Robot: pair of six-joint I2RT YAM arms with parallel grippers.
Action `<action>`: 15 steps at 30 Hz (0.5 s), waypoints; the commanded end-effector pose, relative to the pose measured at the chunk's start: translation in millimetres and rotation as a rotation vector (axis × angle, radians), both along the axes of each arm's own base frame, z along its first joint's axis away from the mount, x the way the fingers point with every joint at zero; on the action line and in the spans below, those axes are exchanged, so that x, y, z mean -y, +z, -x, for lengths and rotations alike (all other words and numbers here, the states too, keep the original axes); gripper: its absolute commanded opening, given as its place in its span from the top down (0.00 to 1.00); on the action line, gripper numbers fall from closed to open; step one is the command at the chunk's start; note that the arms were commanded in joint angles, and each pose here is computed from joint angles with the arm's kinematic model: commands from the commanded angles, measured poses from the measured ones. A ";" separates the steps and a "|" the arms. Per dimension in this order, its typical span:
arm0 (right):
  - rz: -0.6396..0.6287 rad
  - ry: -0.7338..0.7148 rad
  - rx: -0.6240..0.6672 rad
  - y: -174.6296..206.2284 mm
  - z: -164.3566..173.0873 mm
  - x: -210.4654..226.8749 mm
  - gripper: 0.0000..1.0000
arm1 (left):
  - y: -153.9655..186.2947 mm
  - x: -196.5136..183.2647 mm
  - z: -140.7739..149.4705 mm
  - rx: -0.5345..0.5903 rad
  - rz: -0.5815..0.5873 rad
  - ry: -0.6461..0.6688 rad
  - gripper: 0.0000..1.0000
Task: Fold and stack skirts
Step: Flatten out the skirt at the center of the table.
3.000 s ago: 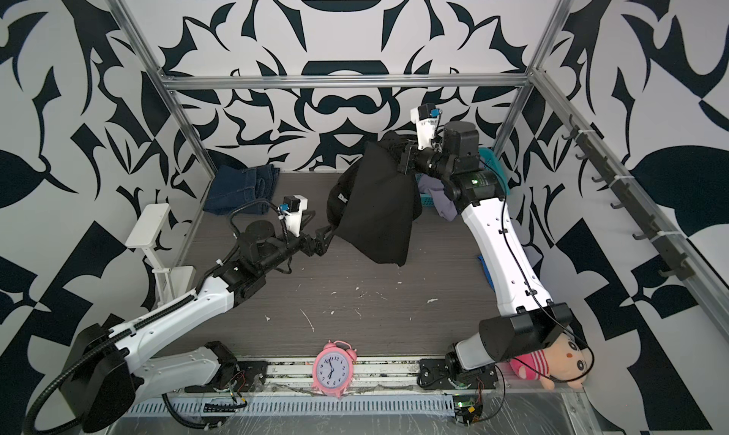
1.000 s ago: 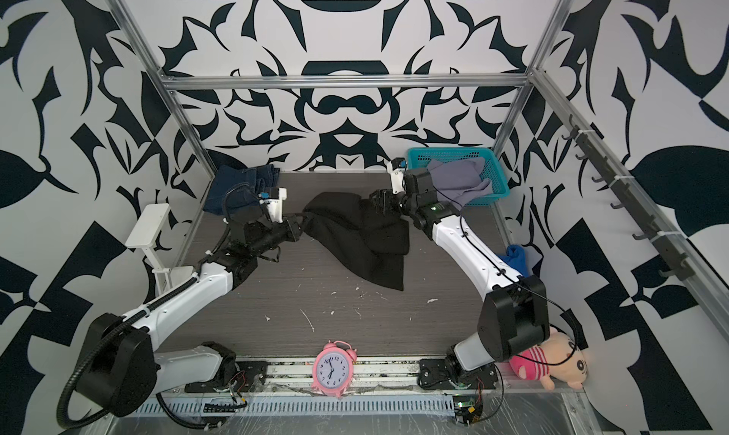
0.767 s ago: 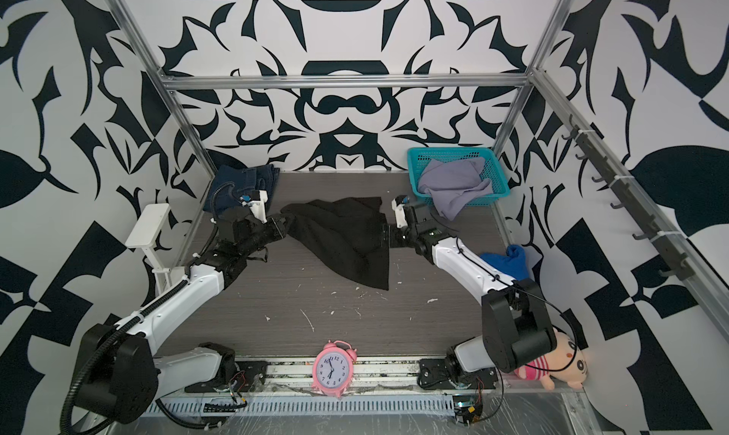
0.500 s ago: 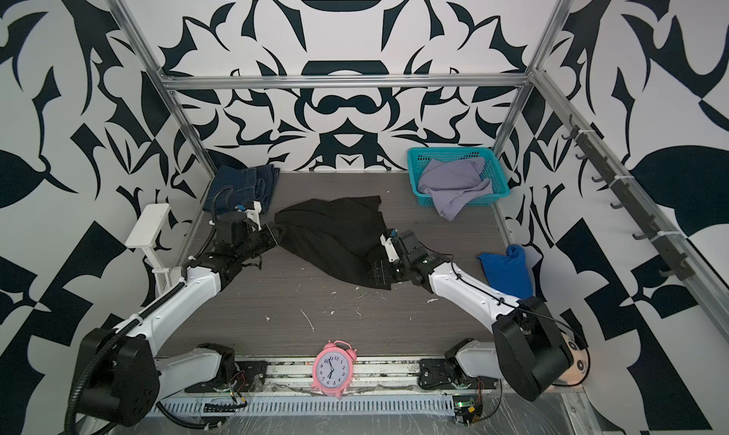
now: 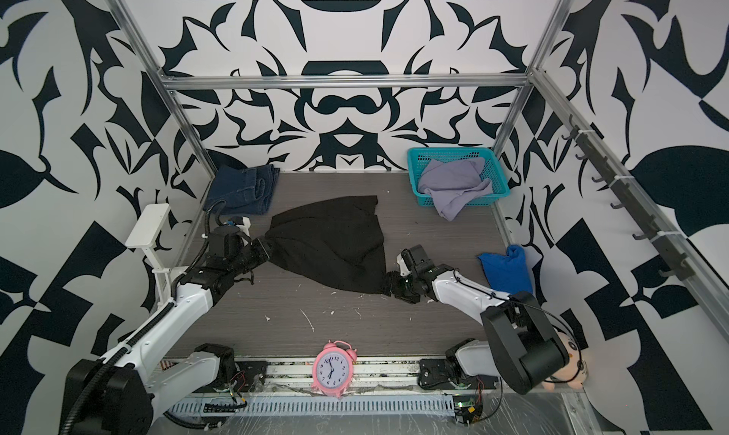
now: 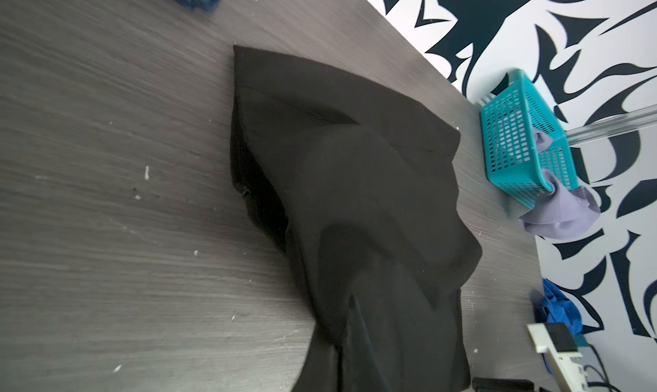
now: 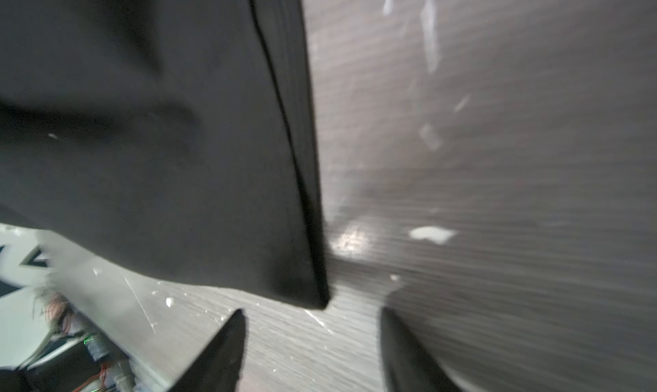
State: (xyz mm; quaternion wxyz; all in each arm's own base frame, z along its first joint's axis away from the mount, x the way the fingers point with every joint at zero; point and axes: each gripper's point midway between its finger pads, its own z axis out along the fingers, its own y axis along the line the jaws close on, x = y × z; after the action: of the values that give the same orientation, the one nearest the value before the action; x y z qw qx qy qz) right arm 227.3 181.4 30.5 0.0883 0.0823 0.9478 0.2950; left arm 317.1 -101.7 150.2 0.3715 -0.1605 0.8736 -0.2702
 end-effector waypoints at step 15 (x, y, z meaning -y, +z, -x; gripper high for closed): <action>-0.152 -0.038 -0.016 8.2 -18.2 -21.1 1.00 | -5.2 -19.4 16.3 -0.033 -0.049 0.079 0.89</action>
State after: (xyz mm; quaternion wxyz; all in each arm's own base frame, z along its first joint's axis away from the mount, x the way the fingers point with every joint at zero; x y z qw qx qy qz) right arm 233.7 199.8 20.7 0.0583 0.1122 0.9295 0.3464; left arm 309.5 -92.9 156.0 0.3804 -0.1704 0.8727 -0.2543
